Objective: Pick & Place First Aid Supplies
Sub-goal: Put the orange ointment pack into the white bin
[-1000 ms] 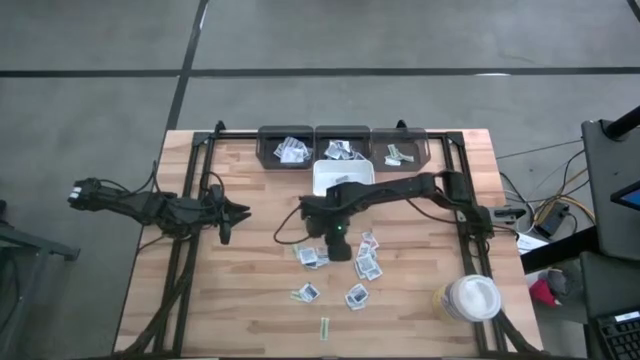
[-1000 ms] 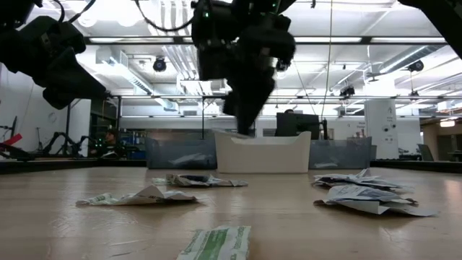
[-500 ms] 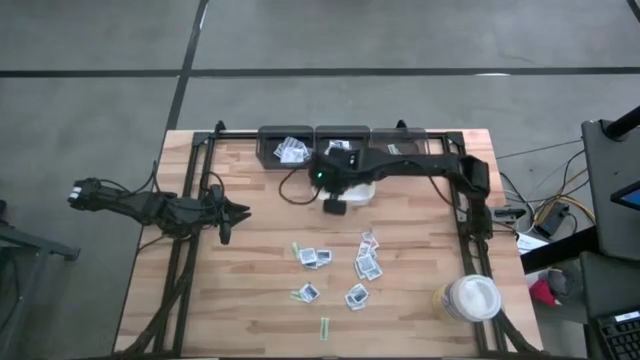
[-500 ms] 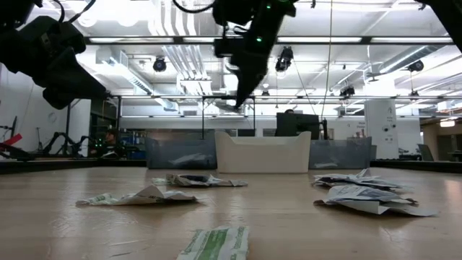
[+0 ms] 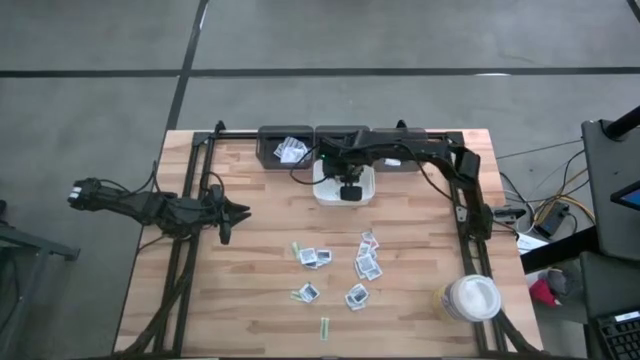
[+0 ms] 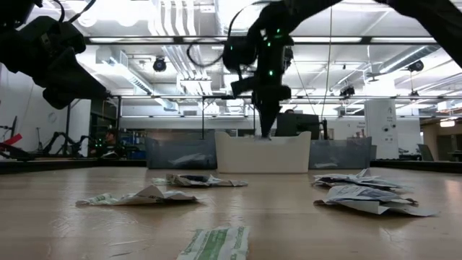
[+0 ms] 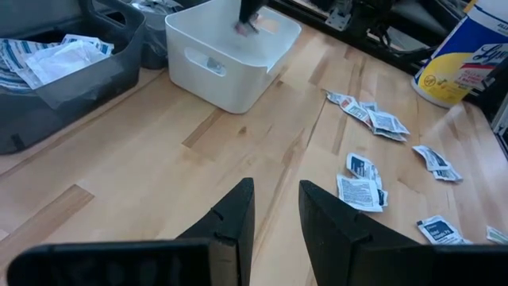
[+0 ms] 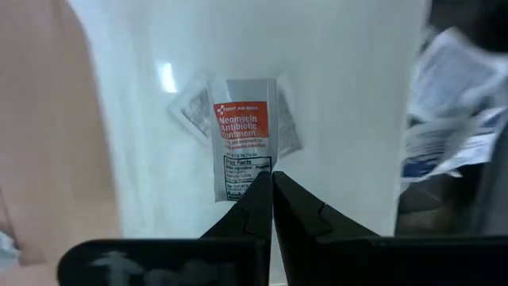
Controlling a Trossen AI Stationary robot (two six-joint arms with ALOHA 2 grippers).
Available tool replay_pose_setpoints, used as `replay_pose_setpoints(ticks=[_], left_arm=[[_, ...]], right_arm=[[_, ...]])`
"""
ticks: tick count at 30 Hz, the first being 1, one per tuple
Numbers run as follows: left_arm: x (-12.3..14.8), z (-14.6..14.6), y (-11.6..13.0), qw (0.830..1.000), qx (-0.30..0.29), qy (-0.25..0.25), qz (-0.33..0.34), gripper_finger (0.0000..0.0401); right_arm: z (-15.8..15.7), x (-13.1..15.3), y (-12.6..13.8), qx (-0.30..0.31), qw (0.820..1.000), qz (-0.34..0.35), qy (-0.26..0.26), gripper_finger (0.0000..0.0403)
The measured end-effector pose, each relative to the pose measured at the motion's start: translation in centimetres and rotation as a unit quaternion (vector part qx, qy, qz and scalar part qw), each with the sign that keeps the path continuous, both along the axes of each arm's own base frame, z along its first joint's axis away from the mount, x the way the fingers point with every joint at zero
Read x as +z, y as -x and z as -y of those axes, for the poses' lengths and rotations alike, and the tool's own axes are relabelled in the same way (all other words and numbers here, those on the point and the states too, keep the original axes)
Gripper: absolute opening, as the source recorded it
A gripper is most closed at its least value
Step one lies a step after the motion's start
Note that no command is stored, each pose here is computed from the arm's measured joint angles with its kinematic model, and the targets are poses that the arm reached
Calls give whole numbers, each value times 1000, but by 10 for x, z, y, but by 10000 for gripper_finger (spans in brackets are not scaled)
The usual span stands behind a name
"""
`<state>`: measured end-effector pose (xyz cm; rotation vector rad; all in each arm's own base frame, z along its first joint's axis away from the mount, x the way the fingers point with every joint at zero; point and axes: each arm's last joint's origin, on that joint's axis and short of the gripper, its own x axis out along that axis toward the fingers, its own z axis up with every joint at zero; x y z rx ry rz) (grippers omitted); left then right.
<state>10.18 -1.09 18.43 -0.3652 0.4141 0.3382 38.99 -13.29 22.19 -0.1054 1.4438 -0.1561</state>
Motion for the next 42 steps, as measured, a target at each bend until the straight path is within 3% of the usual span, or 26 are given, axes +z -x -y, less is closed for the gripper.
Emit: replay_pose_setpoints(ticks=[10, 18, 21, 27, 32, 35, 38, 42], left_arm=[[0, 0, 0, 1000, 0, 0, 0, 94], [0, 0, 0, 1000, 0, 0, 0, 94], [0, 0, 0, 1000, 0, 0, 0, 94], [0, 0, 0, 1000, 0, 0, 0, 94], [0, 0, 0, 1000, 0, 0, 0, 94], [0, 0, 0, 1000, 0, 0, 0, 94], [0, 0, 0, 1000, 0, 0, 0, 94], [0, 0, 0, 1000, 0, -1, -1, 94]], right_arm=[[16, -38, -3, 36, 998, -57, -16, 8], [27, -39, 1, 22, 998, -57, -17, 8], [30, -39, 2, 25, 998, -46, -43, 11], [31, -38, 3, 20, 998, -43, -48, 49], [21, -9, 12, -29, 995, -71, -71, 79], [6, 13, 25, -97, 979, -111, -139, 88], [-15, 36, 35, -142, 959, -107, -221, 94], [-42, 56, 48, -173, 952, -93, -235, 97]])
